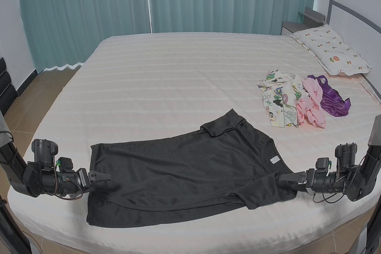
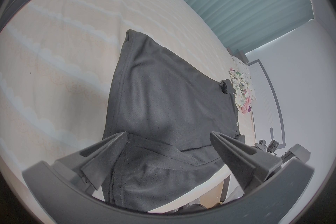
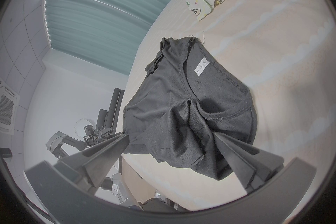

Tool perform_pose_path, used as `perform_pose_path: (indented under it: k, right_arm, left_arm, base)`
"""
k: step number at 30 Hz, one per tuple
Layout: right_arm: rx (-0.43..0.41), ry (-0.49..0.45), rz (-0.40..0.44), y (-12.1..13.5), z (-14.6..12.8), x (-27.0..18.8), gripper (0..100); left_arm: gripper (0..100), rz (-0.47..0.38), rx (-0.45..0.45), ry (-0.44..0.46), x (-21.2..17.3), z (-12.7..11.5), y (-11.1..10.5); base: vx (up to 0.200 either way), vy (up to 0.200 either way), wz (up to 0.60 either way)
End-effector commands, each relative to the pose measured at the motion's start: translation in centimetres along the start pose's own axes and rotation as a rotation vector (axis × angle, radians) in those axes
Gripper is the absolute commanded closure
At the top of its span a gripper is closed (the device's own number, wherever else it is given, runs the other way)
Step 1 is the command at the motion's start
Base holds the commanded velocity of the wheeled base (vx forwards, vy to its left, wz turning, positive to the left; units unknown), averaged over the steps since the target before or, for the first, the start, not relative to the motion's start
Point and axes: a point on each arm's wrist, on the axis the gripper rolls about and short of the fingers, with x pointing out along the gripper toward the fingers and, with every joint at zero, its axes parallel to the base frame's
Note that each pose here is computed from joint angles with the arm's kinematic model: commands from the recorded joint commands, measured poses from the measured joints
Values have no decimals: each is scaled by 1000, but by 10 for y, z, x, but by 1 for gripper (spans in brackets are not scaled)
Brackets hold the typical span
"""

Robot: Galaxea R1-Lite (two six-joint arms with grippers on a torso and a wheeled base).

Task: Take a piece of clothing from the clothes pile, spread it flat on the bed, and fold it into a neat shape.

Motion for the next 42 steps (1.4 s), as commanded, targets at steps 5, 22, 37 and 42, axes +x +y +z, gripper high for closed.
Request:
perform_pose_path:
  k: [5, 22, 37, 42]
  right_arm:
    - [4, 3, 0, 0, -1, 0, 0]
    - [3, 4, 1, 0, -1, 1, 0]
    - [-11, -97, 9, 8, 15, 0, 0]
    - [-29, -90, -21, 10, 13, 16, 0]
  left_arm:
    - [0, 9, 10, 6, 12, -1, 11]
    - [100, 15, -2, 32, 15, -9, 14]
    - [100, 18, -32, 38, 7, -15, 17]
    - [100, 16, -33, 36, 7, -14, 17]
  base:
    - [0, 0, 0]
    - [0, 0, 0]
    - [0, 0, 0]
    - [0, 0, 0]
